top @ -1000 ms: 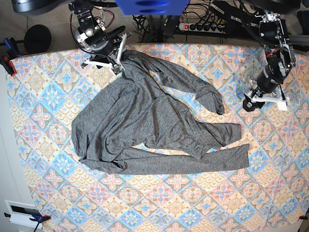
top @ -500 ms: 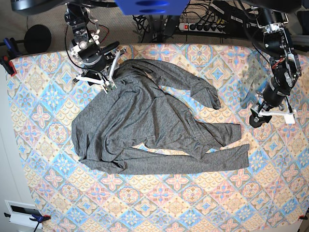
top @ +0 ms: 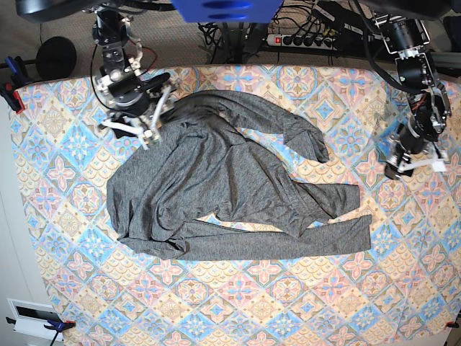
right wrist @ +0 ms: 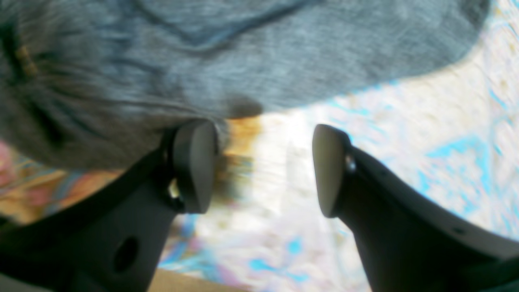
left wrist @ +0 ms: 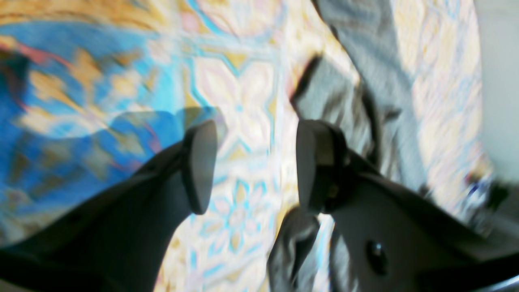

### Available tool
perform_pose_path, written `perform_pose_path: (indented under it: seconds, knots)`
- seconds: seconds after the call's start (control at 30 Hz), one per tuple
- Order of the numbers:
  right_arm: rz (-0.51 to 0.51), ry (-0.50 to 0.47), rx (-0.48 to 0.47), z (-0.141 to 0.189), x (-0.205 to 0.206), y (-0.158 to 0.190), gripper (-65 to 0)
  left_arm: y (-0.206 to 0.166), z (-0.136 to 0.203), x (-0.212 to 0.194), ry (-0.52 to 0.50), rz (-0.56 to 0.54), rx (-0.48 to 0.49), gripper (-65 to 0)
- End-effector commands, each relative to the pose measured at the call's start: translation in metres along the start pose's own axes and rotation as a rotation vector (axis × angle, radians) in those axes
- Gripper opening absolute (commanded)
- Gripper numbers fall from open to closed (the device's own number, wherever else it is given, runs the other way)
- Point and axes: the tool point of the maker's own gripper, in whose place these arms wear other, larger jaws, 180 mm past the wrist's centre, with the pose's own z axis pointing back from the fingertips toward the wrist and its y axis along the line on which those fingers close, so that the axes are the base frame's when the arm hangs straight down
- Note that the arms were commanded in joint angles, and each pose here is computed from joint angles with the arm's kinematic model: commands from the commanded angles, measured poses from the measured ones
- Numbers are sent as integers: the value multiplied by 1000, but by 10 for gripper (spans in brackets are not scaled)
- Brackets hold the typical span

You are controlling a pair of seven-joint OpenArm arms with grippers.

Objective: Layout the t-shirt on the table in an organized manner, then fold the t-shirt properly
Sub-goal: 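Release the fabric and move the right gripper beside the shirt collar, then lower the left gripper onto the shirt's bunched middle and grasp it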

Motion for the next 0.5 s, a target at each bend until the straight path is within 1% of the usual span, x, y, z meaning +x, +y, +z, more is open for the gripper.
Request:
perform_pose_path:
  seconds: [0.0,0.1,0.17,0.23,0.3,0.37,0.47]
  knots:
    - [-12,-36,-54,4,10,-20,-282,-7,7,16,-50,22,-34,-339]
    - [-62,-52,-142,7,15,-56,-282,-17,9,26,-85,127,-100,-339]
    - [-90,-57,-189,11,15,-75,-282,-23,10,25,-85,204,-156,-339]
    - [-115,-71,-230,14,19,-92,-282,-32,11,22,-70,255,-208,-339]
    - [-123,-82,-245,15,23,-98,-282,-49,9,22,-59,274,-261,-339]
    - [-124,-92,-250,16,27,-100,-282,-64,4,21,-42,267,-289,-339]
    - [-111,-98,-230,14,31,-92,-282,-89,-3,24,-34,241,-323,-339]
